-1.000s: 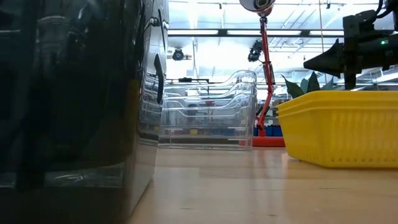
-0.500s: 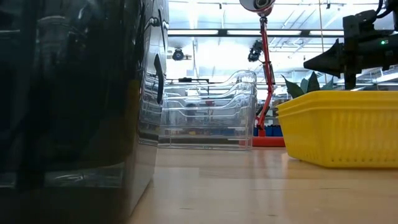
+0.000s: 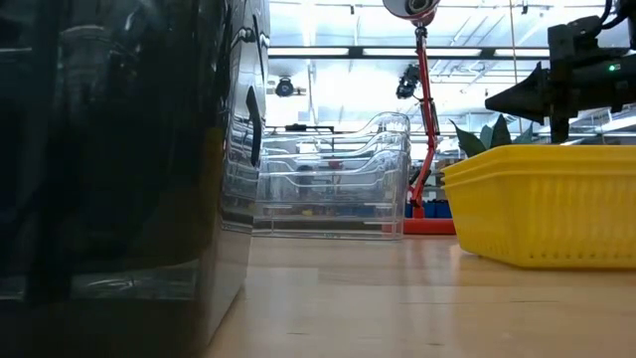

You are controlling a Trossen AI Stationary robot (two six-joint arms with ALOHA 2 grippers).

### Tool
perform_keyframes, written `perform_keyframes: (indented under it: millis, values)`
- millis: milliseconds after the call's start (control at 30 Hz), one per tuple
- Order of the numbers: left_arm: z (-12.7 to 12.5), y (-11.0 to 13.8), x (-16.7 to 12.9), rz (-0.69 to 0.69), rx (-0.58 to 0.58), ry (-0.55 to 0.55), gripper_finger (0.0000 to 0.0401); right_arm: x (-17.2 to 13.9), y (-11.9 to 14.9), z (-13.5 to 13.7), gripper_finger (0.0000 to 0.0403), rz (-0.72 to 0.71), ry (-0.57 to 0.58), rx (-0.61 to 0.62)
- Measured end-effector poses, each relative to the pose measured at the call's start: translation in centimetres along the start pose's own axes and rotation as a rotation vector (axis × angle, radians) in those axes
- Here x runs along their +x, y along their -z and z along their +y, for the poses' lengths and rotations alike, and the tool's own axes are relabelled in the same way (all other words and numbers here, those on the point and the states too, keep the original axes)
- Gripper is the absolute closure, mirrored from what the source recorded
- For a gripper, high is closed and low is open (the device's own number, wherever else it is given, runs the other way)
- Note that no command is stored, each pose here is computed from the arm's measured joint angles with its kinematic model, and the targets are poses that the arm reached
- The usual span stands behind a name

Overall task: Stack baskets by color
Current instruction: Return to Home Position

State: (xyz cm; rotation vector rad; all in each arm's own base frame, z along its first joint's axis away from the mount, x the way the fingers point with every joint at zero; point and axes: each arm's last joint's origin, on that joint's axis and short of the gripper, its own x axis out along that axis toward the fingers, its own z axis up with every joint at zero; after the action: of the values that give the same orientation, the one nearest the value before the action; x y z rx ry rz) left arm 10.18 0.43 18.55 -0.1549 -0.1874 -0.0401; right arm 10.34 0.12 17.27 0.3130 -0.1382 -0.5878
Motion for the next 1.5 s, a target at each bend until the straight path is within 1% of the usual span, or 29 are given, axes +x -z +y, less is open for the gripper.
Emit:
perform_keyframes:
  millis: [267, 600, 933, 1200, 1500]
  values:
    - [0.00, 0.00, 0.00, 0.000, 0.000, 0.000, 0.0340, 0.00, 0.00, 0.00, 0.0391, 0.000, 0.000, 0.000]
    - [0.00, 0.00, 0.00, 0.000, 0.000, 0.000, 0.0350, 0.00, 0.00, 0.00, 0.0391, 0.000, 0.000, 0.000]
    - [0.00, 0.00, 0.00, 0.000, 0.000, 0.000, 0.0341, 0.00, 0.00, 0.00, 0.0391, 0.000, 0.000, 0.000]
    - [0.00, 0.00, 0.00, 0.000, 0.000, 0.000, 0.0350, 0.00, 0.00, 0.00, 0.0391, 0.000, 0.000, 0.000]
    - [0.00, 0.00, 0.00, 0.000, 0.000, 0.000, 0.0340, 0.00, 0.00, 0.00, 0.0391, 0.000, 0.000, 0.000]
